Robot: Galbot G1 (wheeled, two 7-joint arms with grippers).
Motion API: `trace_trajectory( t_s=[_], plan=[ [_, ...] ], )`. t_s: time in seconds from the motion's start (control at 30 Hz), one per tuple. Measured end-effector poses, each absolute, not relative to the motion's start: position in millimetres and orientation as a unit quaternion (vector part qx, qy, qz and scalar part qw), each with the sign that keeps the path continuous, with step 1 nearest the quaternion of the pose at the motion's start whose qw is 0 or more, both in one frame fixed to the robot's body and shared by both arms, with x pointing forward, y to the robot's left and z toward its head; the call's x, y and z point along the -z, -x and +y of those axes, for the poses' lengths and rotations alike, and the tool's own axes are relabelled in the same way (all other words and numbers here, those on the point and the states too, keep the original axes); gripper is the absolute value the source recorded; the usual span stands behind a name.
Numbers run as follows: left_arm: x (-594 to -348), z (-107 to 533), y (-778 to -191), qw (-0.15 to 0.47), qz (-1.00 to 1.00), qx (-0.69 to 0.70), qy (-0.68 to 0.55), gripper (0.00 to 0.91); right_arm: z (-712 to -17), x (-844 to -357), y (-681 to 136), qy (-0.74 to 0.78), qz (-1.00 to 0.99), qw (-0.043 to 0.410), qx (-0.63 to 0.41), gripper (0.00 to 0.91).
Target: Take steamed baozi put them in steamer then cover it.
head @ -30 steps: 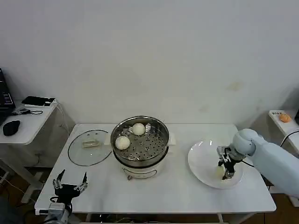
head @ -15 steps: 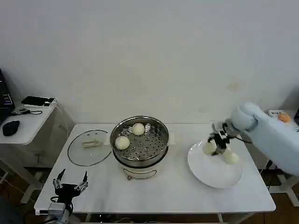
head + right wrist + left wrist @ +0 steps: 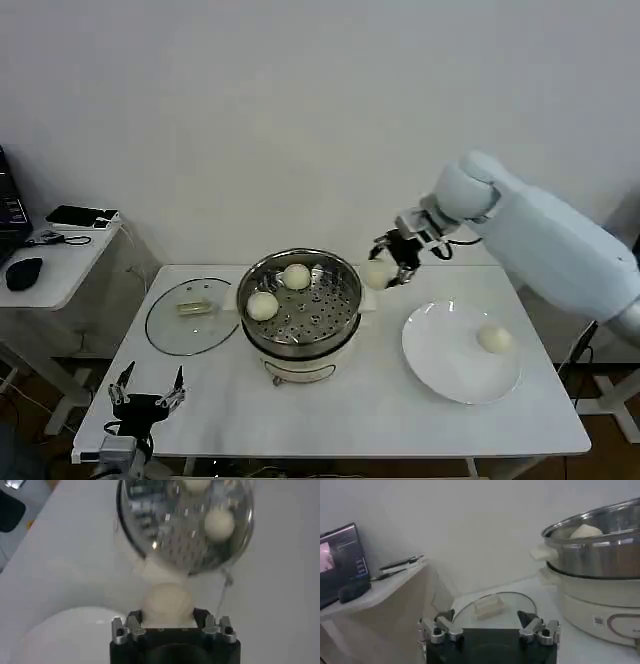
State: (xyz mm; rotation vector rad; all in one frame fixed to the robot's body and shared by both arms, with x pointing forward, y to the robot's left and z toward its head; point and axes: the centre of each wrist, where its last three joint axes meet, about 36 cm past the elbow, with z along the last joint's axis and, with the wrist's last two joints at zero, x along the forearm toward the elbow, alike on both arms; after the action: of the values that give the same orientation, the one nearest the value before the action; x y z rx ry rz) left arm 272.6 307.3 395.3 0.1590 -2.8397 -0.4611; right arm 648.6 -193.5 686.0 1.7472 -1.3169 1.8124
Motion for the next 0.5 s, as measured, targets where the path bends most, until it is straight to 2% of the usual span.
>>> trace_trajectory(
  t_s=[0.23, 0.5],
  plan=[
    [-395, 306, -270, 0.130, -0.977, 0.157, -0.059, 0.907, -147, -692, -645, -0.635, -0.390, 0.085, -0.661, 0.695],
    [-398, 304, -270, 0.125, -0.978, 0.153, -0.066, 0.907, -110, -682, -644, -0.639, -0.314, 0.038, -0.701, 0.695]
  ],
)
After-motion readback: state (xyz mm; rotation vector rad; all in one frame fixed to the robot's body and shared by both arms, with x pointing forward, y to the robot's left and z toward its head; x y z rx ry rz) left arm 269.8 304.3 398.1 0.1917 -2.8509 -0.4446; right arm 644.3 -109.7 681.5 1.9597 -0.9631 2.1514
